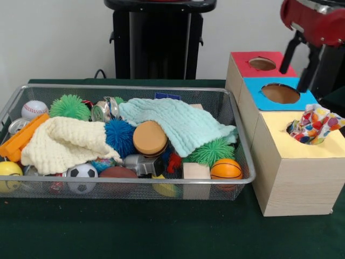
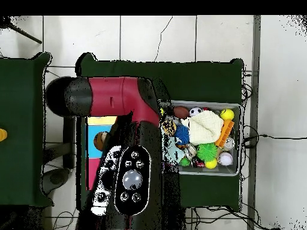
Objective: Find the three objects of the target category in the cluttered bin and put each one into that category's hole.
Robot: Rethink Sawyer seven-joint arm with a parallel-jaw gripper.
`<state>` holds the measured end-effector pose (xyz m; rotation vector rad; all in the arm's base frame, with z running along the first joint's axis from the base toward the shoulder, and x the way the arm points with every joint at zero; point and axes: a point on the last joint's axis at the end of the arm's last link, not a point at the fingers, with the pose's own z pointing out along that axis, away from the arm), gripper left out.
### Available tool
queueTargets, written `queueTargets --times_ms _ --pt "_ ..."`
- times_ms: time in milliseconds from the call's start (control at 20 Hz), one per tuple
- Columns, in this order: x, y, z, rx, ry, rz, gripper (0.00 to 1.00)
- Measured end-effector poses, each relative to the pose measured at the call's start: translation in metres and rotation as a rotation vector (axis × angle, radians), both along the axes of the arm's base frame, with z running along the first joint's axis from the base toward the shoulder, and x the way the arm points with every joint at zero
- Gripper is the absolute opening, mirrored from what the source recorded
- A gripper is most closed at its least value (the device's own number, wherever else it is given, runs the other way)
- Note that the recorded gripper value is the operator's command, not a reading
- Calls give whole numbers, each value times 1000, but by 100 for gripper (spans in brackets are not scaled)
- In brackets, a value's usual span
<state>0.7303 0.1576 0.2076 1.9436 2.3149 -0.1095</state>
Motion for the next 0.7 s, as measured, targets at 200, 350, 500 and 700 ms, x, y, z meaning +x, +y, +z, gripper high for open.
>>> queueTargets --times_ms 200,350,500,700 --pt "11 -45 23 -31 -21 2 100" --pt "16 -74 35 -51 -39 17 100" --pt "19 -94 42 -75 -53 40 100" --pt "20 -107 42 -110 -67 75 100"
